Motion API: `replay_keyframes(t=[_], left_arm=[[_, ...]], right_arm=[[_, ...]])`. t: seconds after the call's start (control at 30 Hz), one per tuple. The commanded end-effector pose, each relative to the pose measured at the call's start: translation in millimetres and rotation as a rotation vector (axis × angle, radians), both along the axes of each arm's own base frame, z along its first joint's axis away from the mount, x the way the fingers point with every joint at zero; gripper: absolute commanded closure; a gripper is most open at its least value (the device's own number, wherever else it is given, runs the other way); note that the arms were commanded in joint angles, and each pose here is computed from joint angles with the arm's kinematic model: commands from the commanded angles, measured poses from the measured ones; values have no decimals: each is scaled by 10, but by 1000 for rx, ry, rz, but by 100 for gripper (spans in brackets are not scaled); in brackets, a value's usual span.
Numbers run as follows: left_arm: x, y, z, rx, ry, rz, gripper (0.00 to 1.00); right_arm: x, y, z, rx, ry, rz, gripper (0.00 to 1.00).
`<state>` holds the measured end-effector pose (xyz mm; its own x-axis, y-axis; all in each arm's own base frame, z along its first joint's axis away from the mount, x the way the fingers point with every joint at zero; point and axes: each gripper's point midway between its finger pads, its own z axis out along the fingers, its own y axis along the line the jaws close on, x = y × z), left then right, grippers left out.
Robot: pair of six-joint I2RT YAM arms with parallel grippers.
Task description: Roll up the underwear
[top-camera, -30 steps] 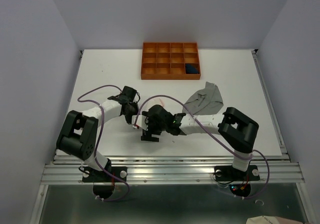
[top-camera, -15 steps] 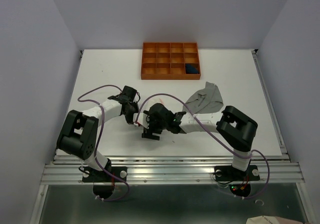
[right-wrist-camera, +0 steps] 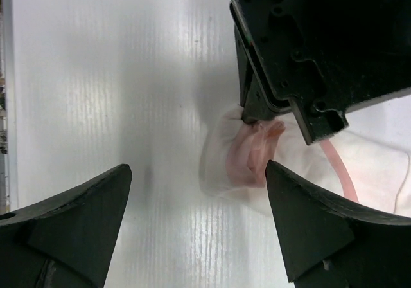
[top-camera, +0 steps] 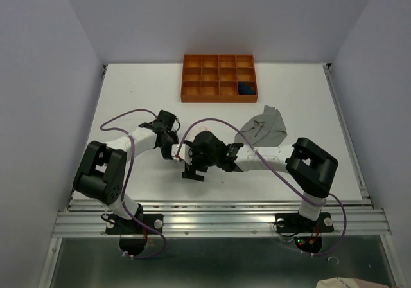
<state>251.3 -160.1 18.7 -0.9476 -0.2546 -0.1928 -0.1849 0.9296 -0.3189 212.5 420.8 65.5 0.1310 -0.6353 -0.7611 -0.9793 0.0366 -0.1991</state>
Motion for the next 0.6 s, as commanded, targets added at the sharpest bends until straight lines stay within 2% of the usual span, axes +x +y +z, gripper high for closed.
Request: replay_keyframes(t=[0.0, 0.3, 0.57], left_arm=[[-285, 228, -298, 119, 120, -13, 100], [-290, 230, -302, 120, 123, -13, 100], [-302, 232, -308, 120, 126, -14, 100]], right_arm=[[-148, 134, 216, 86, 37, 71, 9], [-263, 148, 1, 34, 98, 105, 10], [7, 28, -308, -66, 33, -31, 13]])
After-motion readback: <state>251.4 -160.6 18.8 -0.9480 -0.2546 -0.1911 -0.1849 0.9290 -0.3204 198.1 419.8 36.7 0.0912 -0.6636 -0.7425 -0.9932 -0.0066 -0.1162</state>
